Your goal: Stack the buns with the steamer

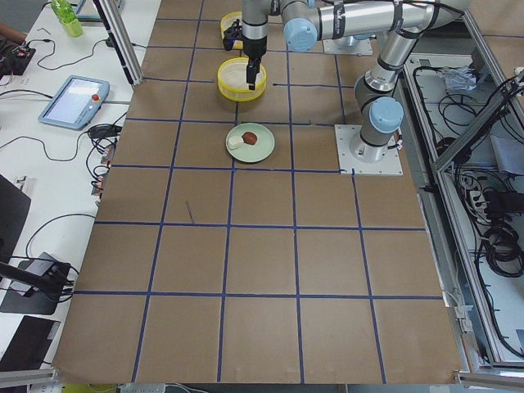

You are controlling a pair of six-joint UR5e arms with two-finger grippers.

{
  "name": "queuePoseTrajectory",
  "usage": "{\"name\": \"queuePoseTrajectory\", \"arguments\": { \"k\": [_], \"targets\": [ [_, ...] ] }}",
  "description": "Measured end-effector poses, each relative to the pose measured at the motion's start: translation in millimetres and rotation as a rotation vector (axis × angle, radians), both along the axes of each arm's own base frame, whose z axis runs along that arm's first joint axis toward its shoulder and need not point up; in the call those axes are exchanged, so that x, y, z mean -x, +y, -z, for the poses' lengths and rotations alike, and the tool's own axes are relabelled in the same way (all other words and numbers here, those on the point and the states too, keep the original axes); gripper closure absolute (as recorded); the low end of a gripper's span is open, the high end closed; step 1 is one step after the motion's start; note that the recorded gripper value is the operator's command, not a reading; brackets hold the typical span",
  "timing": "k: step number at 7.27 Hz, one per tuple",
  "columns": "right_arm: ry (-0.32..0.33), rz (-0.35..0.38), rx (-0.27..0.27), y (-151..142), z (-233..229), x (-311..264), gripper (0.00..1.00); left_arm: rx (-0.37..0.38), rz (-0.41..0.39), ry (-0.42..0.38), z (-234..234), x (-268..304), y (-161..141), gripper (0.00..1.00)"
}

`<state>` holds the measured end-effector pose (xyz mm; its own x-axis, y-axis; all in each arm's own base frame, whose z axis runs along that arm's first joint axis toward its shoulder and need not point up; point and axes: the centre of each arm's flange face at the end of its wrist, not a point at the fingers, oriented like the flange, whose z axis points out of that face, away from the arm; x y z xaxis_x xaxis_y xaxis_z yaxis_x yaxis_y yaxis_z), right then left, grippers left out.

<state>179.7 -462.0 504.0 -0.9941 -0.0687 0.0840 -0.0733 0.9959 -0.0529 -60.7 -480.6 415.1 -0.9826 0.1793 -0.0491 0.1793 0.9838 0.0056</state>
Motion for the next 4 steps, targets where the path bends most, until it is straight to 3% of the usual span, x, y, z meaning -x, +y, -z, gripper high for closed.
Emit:
{"name": "queuePoseTrajectory", "arguments": {
  "k": [4],
  "targets": [
    [0.000, 0.001, -0.046, -6.8, 28.5, 8.6, 0.00, -0.007, 0.004, -0.002, 147.6, -33.0, -73.4, 0.01]
  ]
}}
